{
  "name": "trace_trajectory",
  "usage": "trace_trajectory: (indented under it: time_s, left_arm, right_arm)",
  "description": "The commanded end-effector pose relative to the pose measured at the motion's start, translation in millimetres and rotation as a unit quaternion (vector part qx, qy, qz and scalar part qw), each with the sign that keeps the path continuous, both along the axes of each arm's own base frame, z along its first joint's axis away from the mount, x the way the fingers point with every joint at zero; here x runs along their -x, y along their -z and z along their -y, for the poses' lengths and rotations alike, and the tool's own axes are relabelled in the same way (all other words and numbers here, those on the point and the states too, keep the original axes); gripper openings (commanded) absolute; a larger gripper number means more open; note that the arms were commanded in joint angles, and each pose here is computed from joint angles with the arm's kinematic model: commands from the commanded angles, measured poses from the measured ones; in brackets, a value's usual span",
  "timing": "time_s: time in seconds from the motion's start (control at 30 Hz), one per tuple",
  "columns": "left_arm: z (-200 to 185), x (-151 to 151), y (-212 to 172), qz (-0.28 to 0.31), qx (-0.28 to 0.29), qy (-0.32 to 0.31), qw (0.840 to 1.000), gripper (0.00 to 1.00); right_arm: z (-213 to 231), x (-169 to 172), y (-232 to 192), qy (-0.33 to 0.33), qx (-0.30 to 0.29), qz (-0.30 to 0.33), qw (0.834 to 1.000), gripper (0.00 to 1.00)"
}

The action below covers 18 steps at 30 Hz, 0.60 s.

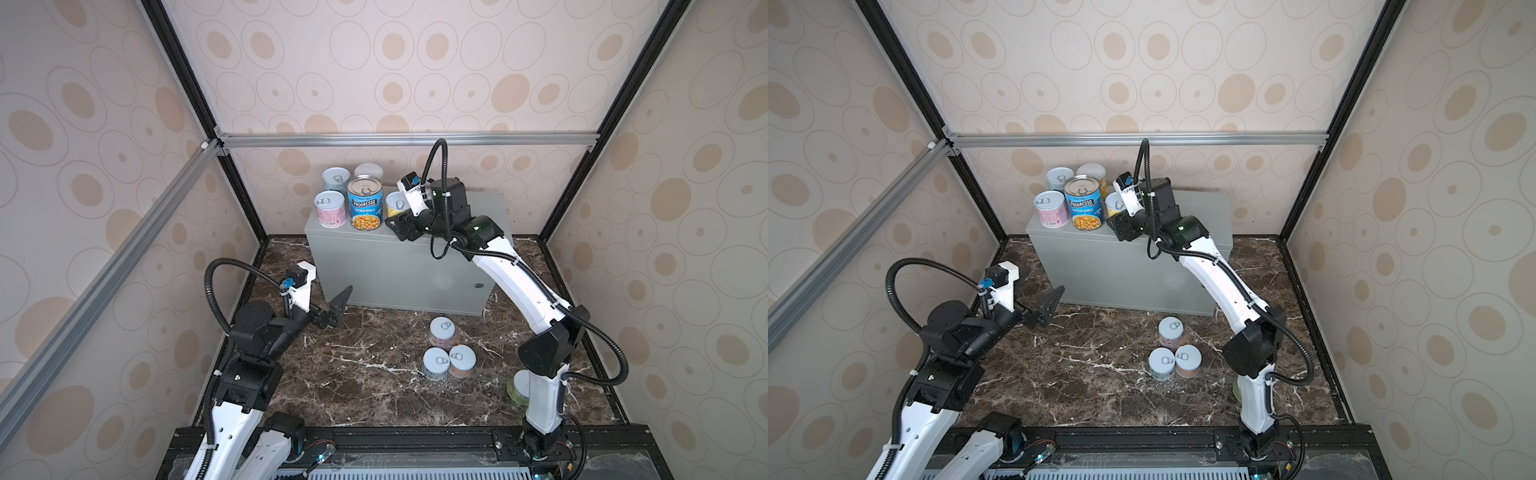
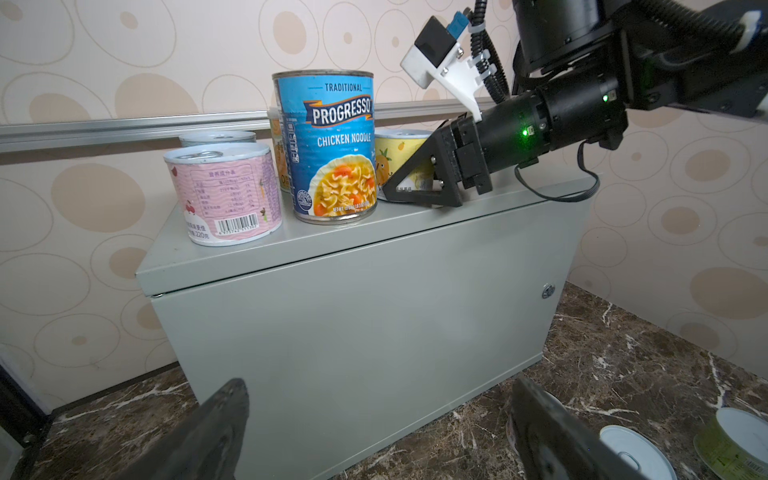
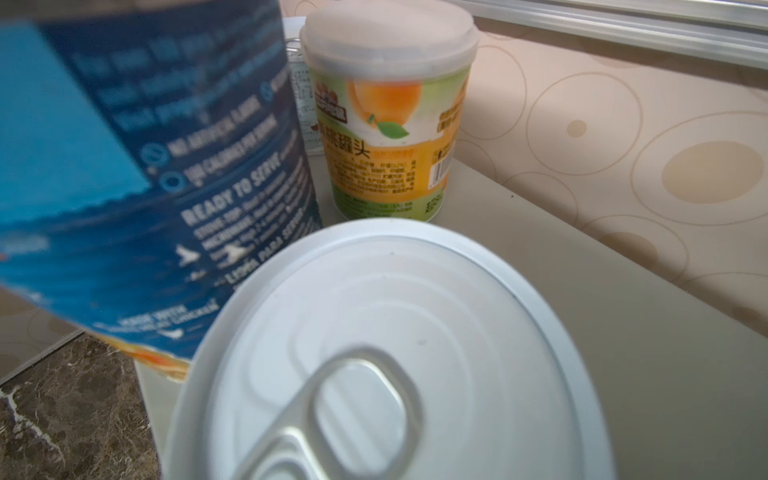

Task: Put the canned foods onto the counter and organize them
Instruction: 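Lower the yellow-labelled can beside the orange-label cup and open the right gripper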

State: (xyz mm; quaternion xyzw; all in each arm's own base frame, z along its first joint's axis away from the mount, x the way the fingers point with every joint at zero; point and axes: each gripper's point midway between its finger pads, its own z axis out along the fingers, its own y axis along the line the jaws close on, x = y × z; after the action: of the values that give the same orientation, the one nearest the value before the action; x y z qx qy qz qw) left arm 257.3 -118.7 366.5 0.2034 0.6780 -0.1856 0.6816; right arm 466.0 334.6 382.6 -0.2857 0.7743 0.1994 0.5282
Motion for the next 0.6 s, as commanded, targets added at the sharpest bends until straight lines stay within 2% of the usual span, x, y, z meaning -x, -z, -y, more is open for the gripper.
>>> trace_trajectory:
  time_s: [0.0,0.27,0.43,0.57]
  left_arm:
    - [1.0,3.4,-10.4,0.021,-0.005,0.003,1.0,0.98]
    - [3.3,0.7,-11.2,0.018,-0.007,0.007,1.0,0.98]
    - [3.5,0.8,-12.3,0.016,-0.007,0.008,1.0,0.98]
    - [4.2,-0.3,-12.3,0.015,-0.005,0.009,1.0,0.98]
  right_arm:
    - [19.2,-14.9,-2.8,0.042,-0.01,-0.003,0.999,0.61]
    - [21.3,-38.3,-6.8,0.04,-0.013,0.0,0.999,0.68]
    - [23.8,-38.3,-4.4,0.039,-0.002,-0.005,0.999,0.86]
    - [34.3,-26.2,2.4,0.046,0.004,-0.003,0.999,0.92]
